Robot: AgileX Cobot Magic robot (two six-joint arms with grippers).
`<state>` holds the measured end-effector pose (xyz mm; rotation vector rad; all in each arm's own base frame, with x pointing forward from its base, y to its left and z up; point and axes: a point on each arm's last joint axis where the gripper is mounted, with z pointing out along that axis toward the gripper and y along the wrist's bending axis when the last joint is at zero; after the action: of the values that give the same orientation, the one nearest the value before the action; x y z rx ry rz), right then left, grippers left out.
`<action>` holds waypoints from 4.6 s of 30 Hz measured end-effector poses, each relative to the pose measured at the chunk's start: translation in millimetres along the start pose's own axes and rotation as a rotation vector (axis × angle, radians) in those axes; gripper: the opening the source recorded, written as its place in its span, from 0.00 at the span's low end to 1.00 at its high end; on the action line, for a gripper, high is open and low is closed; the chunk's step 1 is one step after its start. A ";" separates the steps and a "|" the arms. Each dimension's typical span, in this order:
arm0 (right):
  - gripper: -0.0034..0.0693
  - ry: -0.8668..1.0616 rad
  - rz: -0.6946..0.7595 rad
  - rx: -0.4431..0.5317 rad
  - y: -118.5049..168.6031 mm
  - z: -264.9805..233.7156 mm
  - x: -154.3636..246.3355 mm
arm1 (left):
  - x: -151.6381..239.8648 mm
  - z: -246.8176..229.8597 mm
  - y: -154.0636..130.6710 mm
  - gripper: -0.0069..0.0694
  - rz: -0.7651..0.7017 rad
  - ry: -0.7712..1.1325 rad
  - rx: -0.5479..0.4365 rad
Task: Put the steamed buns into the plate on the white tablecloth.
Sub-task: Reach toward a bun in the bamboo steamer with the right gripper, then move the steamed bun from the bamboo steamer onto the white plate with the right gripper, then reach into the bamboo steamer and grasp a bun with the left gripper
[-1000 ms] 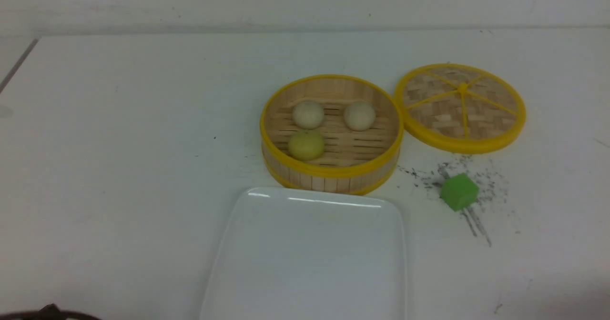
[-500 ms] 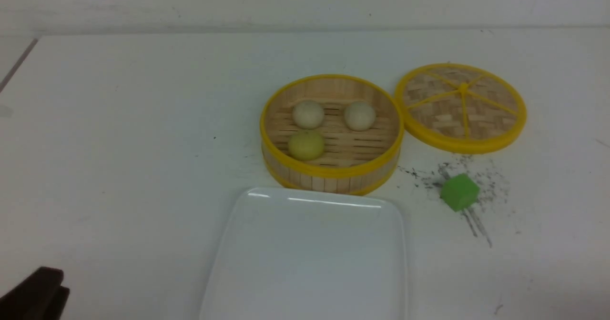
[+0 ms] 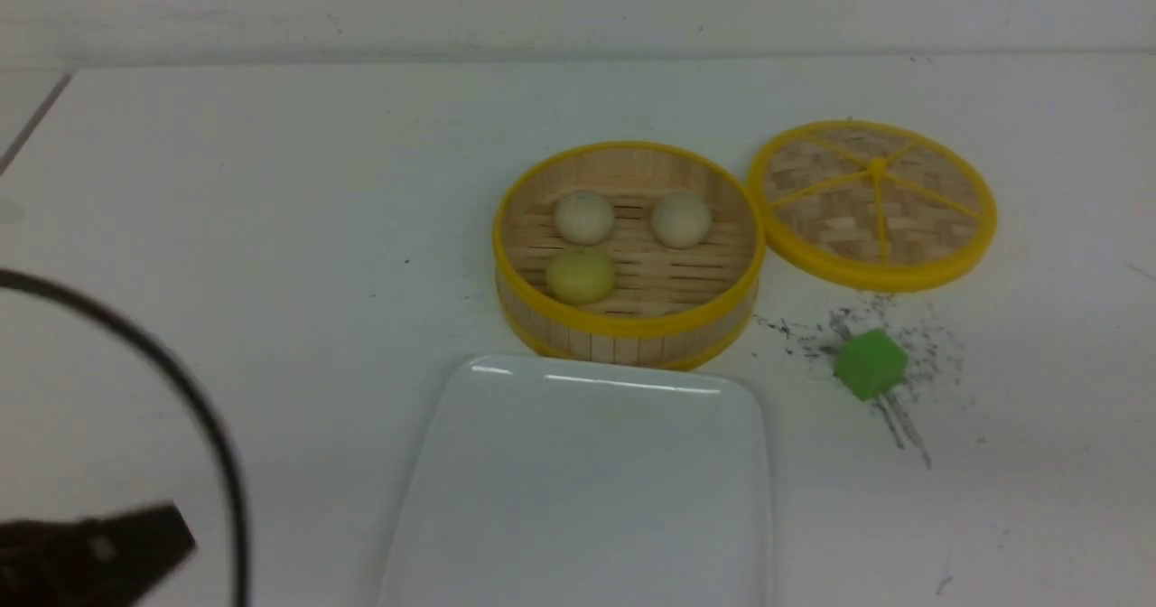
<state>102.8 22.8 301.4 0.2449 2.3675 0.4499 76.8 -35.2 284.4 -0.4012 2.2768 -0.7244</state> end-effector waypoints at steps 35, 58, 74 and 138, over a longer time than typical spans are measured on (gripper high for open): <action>0.45 0.398 -0.592 -0.056 158.4 261.6 -142.5 | -19.8 69.0 15.8 0.20 0.004 0.435 -0.171; 0.42 0.209 -0.640 -0.037 160.8 358.9 -145.1 | -19.3 68.6 16.6 0.26 0.011 0.442 -0.179; 0.08 0.375 -0.541 -0.256 196.8 152.7 -173.3 | -20.6 69.2 16.6 0.28 0.013 0.426 -0.178; 0.04 0.008 -0.636 -0.001 11.7 7.2 29.0 | -128.4 284.8 -175.2 0.51 0.484 0.457 -0.223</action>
<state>86.9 44.1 283.2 -0.5023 2.2924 0.1420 381.5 -223.4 288.4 0.2461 2.7431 -0.3326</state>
